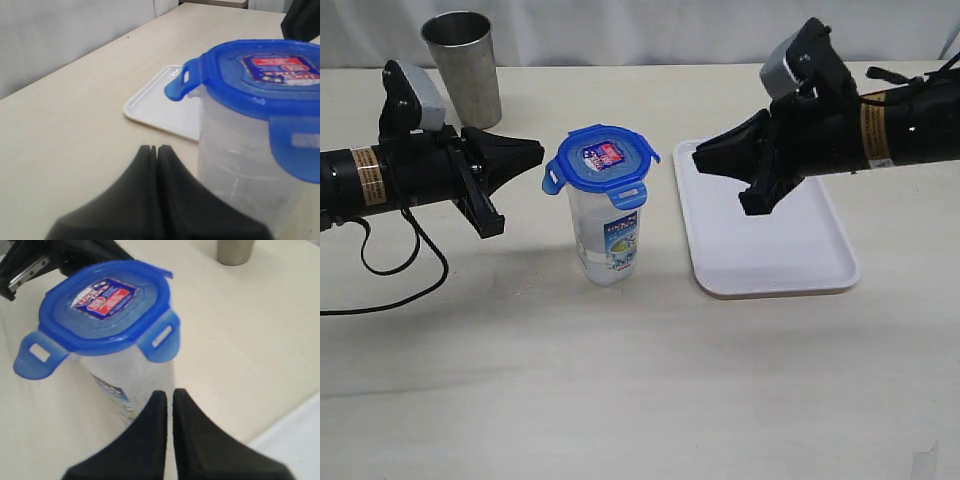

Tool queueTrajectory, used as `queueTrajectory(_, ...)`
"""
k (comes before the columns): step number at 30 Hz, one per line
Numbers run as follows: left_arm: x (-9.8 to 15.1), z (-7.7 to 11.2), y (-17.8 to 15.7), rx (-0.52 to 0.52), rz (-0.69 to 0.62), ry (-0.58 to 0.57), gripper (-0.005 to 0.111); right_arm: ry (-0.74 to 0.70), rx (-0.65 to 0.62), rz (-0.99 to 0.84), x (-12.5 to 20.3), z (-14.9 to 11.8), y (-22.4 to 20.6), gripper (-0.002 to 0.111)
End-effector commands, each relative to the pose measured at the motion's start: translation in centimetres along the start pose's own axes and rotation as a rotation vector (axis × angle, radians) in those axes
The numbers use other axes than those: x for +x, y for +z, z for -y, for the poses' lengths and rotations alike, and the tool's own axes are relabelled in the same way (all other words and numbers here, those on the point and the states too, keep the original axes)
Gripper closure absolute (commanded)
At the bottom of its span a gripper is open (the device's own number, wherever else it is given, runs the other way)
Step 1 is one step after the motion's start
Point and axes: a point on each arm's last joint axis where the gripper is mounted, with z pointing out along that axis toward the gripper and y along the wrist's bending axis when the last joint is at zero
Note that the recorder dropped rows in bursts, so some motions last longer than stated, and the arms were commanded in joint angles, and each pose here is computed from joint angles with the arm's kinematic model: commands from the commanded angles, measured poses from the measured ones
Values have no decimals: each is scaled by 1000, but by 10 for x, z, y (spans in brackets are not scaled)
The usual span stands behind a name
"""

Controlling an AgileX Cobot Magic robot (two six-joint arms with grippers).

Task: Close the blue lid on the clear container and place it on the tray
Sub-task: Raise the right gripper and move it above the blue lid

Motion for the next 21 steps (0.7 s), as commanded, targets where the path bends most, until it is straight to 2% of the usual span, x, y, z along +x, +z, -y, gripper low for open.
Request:
queueTrajectory(1, -2, -5, 0, -40, 5, -20, 107, 3, 179, 24, -22, 1, -23, 104)
queueTrajectory(6, -3, -6, 0, -56, 18, -28, 107, 13, 599, 33, -51, -7, -40, 104)
queueTrajectory(8, -3, -6, 0, -56, 18, -28, 107, 71, 725, 61, -59, -15, -40, 104)
queueTrajectory(12, -3, -6, 0, -54, 18, -26, 107, 102, 707, 71, -75, -29, -27, 104)
queueTrajectory(13, -3, -6, 0, -52, 17, -25, 107, 106, 735, 41, -77, -28, -25, 104)
queueTrajectory(18, -3, -6, 0, -54, 18, -26, 107, 139, 970, -381, -94, -15, -21, 104)
queueTrajectory(20, -3, -6, 0, -54, 19, -26, 107, 143, 930, -441, -105, -13, -17, 104)
queueTrajectory(21, -3, -6, 0, -54, 19, -26, 107, 154, 847, -445, -110, -16, -9, 104)
